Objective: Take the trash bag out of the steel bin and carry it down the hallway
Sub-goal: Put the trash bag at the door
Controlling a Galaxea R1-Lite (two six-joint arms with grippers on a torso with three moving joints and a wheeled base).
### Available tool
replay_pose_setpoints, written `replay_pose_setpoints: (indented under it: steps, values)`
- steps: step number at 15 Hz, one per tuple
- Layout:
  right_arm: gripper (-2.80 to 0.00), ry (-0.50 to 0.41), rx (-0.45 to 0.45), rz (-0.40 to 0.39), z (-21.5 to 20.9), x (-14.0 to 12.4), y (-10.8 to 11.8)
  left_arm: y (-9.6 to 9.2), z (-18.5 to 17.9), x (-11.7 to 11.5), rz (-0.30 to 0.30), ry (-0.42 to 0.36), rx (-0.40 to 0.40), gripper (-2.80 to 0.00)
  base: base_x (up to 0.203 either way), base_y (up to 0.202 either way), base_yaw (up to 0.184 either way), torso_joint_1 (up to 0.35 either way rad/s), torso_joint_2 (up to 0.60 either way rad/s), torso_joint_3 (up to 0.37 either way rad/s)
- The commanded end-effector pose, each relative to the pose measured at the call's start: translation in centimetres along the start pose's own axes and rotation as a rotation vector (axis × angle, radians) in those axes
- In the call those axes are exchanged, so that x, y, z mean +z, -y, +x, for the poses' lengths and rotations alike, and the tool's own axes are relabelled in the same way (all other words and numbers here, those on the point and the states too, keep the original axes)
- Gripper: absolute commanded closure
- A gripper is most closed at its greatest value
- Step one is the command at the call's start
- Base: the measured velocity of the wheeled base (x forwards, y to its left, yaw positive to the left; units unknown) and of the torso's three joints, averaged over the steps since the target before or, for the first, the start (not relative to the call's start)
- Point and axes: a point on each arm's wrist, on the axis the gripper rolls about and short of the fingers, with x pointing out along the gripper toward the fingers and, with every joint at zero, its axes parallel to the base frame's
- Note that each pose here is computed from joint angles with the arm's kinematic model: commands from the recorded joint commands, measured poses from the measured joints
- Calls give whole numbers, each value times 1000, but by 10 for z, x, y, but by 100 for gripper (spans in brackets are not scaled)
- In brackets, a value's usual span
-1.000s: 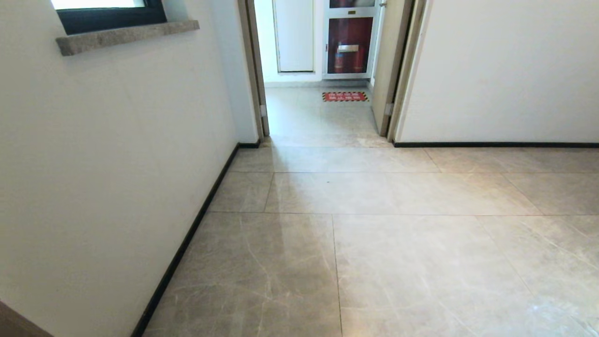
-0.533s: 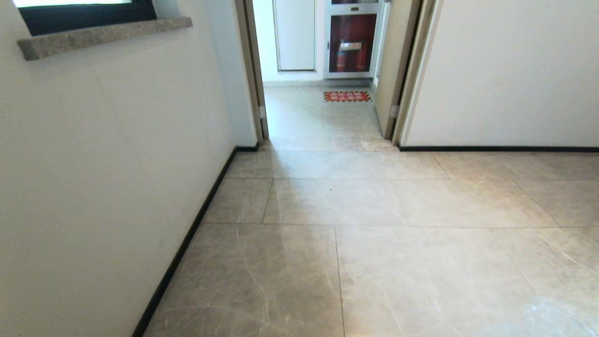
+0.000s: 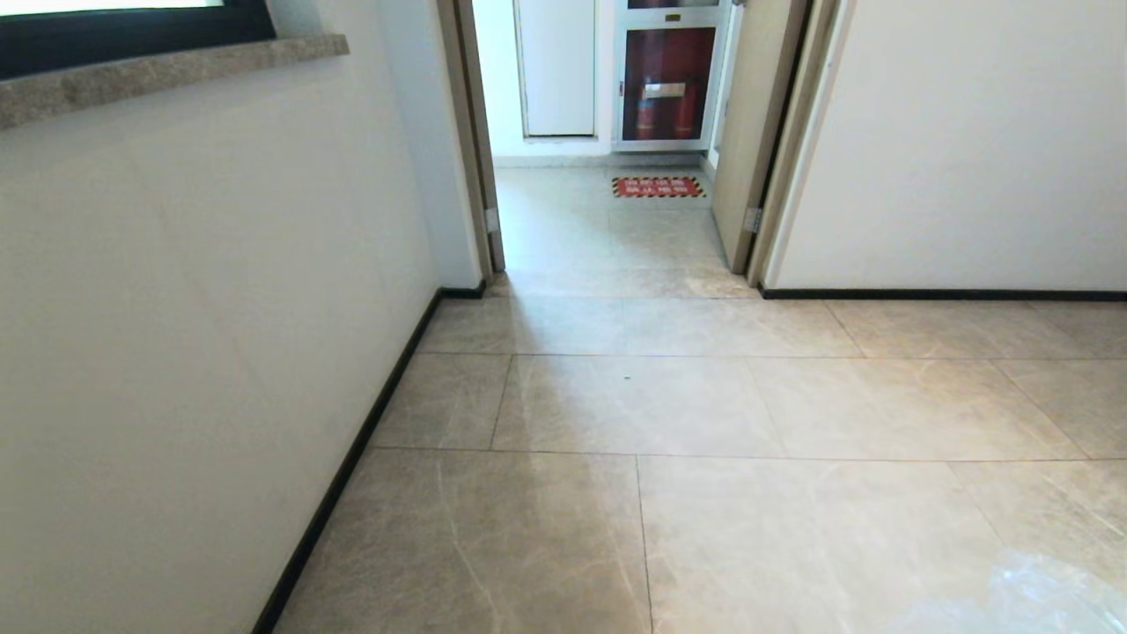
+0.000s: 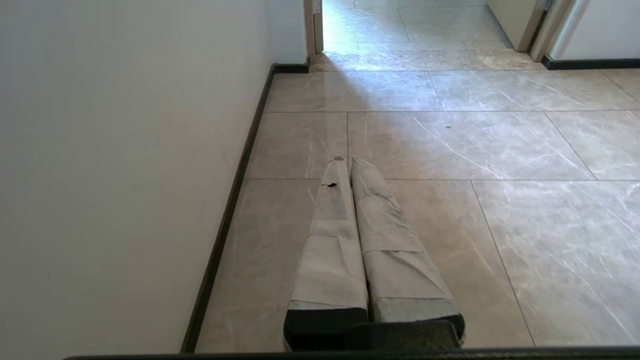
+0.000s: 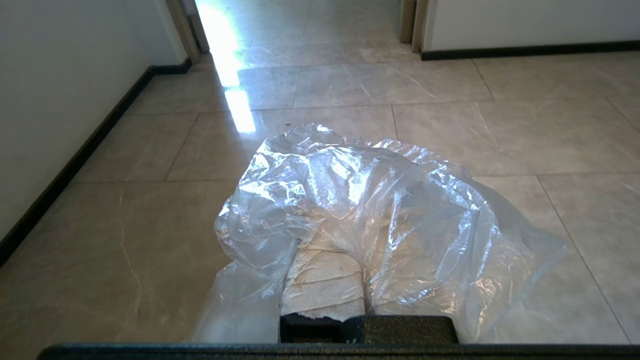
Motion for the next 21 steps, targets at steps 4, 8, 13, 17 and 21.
replay_pose_setpoints:
  steps: [4, 8, 13, 17, 21]
  values:
    - [0, -3, 1, 0, 0, 0, 0, 0, 0, 0, 0, 0, 0, 0, 194, 0, 0, 1, 4, 3]
    - [0, -3, -1, 0, 0, 0, 0, 0, 0, 0, 0, 0, 0, 0, 186, 0, 2, 0, 2, 4]
    - [0, -3, 1, 0, 0, 0, 0, 0, 0, 0, 0, 0, 0, 0, 192, 0, -1, 1, 3, 3]
    - [0, -3, 1, 0, 0, 0, 0, 0, 0, 0, 0, 0, 0, 0, 194, 0, 2, 1, 2, 1]
    - [0, -3, 0, 0, 0, 0, 0, 0, 0, 0, 1, 0, 0, 0, 194, 0, 1, 3, 4, 2]
